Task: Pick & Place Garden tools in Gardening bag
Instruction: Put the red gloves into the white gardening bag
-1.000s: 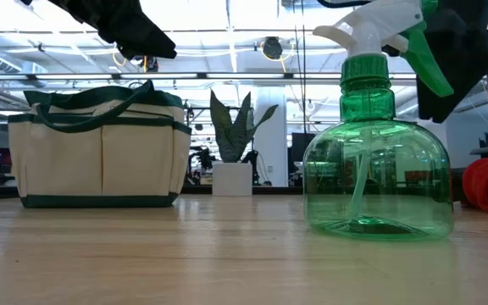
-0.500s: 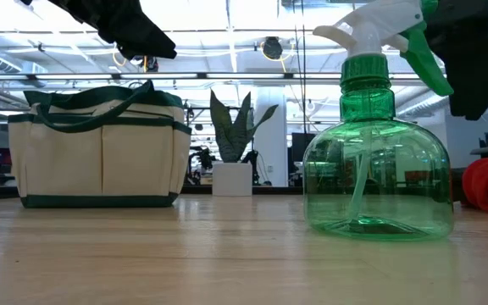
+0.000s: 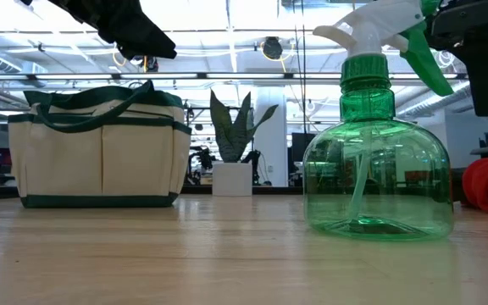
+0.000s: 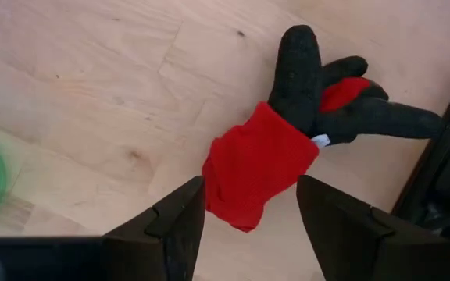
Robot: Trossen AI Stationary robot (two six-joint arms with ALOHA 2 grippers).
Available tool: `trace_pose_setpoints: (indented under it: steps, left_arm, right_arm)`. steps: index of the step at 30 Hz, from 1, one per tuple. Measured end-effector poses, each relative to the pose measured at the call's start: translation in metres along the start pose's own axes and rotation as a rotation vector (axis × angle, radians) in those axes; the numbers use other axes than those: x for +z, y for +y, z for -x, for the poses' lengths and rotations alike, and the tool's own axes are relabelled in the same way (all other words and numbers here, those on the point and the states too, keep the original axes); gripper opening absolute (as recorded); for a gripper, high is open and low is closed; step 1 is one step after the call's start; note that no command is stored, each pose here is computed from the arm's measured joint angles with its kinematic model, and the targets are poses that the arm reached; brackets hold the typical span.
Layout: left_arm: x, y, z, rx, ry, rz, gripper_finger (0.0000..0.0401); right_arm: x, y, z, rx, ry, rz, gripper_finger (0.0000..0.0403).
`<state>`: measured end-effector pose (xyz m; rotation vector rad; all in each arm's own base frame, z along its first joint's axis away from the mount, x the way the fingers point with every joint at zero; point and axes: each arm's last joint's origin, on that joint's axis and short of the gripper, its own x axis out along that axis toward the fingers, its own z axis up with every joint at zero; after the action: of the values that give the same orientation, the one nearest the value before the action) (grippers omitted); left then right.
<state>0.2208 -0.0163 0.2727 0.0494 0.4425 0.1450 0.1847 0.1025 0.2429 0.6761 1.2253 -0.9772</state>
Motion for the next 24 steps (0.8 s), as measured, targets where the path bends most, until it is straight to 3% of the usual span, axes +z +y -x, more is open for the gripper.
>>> trace_pose_setpoints:
  steps: [7, 14, 24]
  left_arm:
    - [0.0, 0.0, 0.0, 0.0, 0.0, 0.0, 0.014]
    - [0.0, 0.0, 0.0, 0.0, 0.0, 0.0, 0.014]
    - [0.0, 0.0, 0.0, 0.0, 0.0, 0.0, 0.014]
  right_arm:
    - [-0.004, -0.002, -0.001, -0.01, -0.004, -0.004, 0.0196]
    - [-0.014, -0.011, -0.024, -0.078, 0.016, -0.027, 0.0196]
    - [-0.019, -0.011, -0.044, -0.047, 0.042, -0.051, 0.0196]
